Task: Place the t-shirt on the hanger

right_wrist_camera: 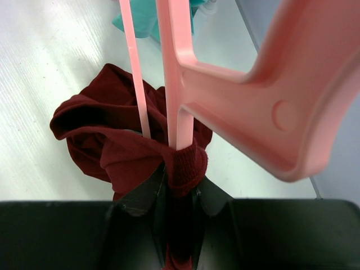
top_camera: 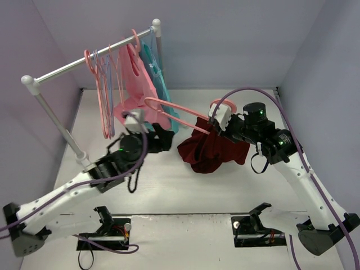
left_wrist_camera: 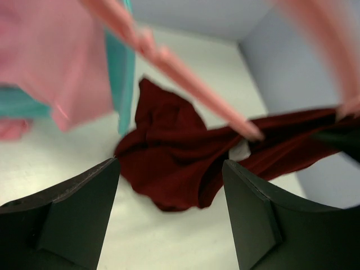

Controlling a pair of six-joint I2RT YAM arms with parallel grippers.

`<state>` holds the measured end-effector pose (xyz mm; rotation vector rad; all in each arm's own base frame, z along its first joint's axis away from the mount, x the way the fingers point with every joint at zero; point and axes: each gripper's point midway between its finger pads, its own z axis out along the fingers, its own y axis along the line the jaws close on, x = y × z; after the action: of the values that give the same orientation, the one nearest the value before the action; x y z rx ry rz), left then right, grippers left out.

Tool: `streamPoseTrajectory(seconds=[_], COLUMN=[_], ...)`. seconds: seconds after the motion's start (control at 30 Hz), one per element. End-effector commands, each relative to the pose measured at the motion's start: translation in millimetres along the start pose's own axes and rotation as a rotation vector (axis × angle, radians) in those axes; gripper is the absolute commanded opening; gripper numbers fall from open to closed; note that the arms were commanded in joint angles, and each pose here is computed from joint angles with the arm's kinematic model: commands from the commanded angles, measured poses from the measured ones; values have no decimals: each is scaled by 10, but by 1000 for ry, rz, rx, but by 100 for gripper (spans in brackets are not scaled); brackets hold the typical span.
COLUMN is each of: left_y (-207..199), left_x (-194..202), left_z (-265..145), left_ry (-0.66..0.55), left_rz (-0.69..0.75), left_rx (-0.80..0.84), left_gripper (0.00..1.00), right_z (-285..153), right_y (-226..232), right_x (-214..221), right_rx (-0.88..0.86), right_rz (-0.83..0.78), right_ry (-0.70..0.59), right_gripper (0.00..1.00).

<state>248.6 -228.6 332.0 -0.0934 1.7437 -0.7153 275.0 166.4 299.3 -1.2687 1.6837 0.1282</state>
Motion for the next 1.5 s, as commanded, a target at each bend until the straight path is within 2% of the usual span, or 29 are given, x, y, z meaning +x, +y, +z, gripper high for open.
streamPoseTrajectory(seconds=[0.0,0.17,0.47,0.87,1.13,1.27,1.4,1.43,1.47], left_y=[-220,-439,-722,-529,-423,-306,-158,-89,21], left_x=[188,504,875,1296,1575,1659,1747,1715,1598], left_z=[292,524,616,803,957,1001,998,997,1013], left_ry=[-3,52,140,198,239,255,291,295,287], left_rz=[-149,-140,-99,4,69,100,117,122,120], left_rx=[-9,14,69,-5,-47,-82,-117,-131,-150], left_gripper=[69,69,69,68,62,46,8,2,0], right_z=[-60,-73,-74,-90,-104,-132,-140,-141,-143], right_y=[-156,-151,-161,-207,-216,-236,-237,-235,-234], right_x=[-189,-177,-139,-195,-193,-185,-177,-179,-181], right_rx=[63,67,77,83,90,105,108,107,107], right_rz=[7,10,5,3,6,3,5,6,9], right_ry=[-71,-71,-59,-71,-71,-68,-67,-67,-68], right_gripper=[0,0,0,0,0,0,0,0,0])
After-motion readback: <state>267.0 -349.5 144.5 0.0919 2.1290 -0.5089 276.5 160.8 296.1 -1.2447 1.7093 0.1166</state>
